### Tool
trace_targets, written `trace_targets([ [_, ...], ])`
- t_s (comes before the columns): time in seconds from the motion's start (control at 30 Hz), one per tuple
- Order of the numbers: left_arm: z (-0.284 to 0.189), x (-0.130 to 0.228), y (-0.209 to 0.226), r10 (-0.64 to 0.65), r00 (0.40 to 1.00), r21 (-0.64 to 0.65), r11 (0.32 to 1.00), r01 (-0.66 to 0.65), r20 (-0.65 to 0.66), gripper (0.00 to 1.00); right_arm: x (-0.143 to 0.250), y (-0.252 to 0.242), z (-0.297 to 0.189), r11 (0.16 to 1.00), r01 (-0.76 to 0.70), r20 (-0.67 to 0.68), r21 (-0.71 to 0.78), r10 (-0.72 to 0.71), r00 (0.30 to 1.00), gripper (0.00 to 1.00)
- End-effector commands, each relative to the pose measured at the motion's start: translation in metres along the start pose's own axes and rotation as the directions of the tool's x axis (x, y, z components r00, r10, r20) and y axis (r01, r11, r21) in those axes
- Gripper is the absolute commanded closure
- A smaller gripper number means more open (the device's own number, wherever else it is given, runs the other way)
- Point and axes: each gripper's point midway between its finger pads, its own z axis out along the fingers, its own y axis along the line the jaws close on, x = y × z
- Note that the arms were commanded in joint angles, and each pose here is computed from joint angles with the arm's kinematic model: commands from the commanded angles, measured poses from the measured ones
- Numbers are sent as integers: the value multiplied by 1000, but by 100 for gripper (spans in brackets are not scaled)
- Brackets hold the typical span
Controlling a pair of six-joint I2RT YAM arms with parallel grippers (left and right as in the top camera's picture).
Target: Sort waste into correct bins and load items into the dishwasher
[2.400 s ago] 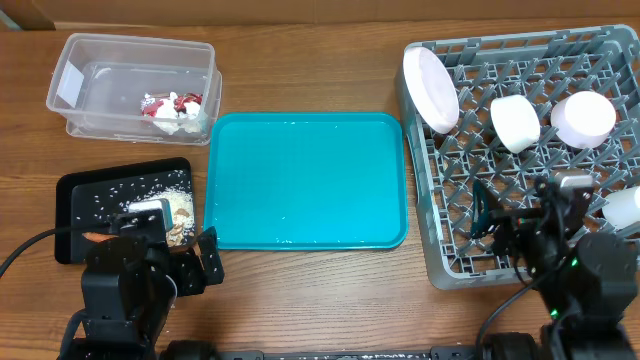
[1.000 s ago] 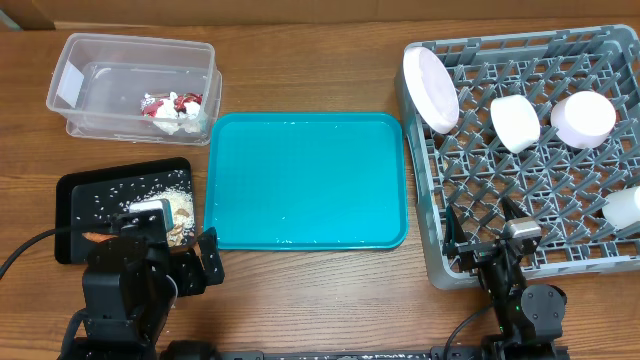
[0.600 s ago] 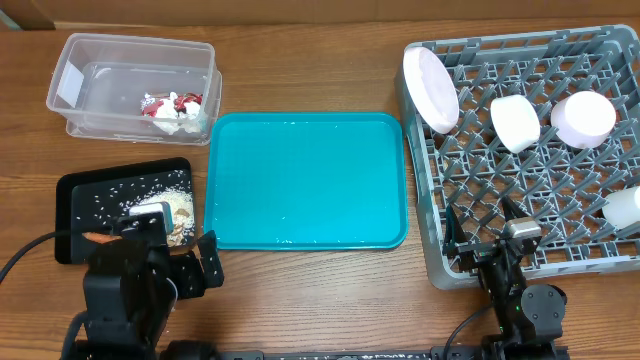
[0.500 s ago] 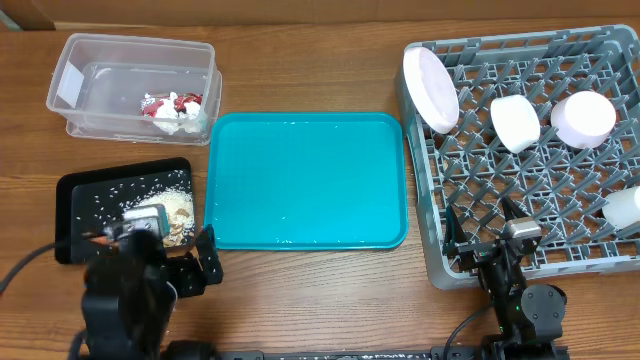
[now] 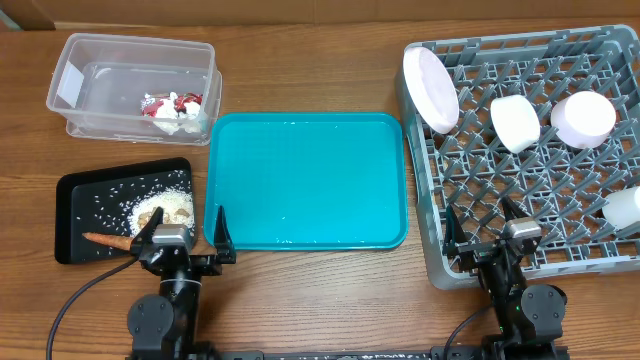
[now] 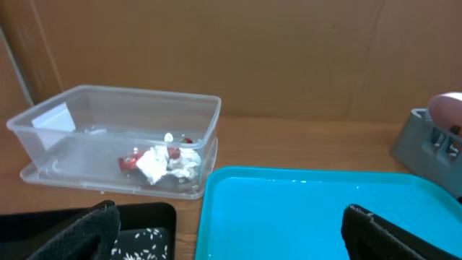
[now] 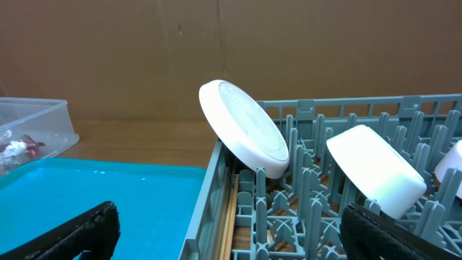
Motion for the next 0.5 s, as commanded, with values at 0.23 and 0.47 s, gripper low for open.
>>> trace_targets([
  [0.23,10,45,-5,76,997,44,996,-75,-17,0,2,0,0,1000,5,5,1,-5,1000,0],
  [0.47,11,45,-4,76,997,43,996,-75,-19,0,2,0,0,1000,5,5,1,-5,1000,0],
])
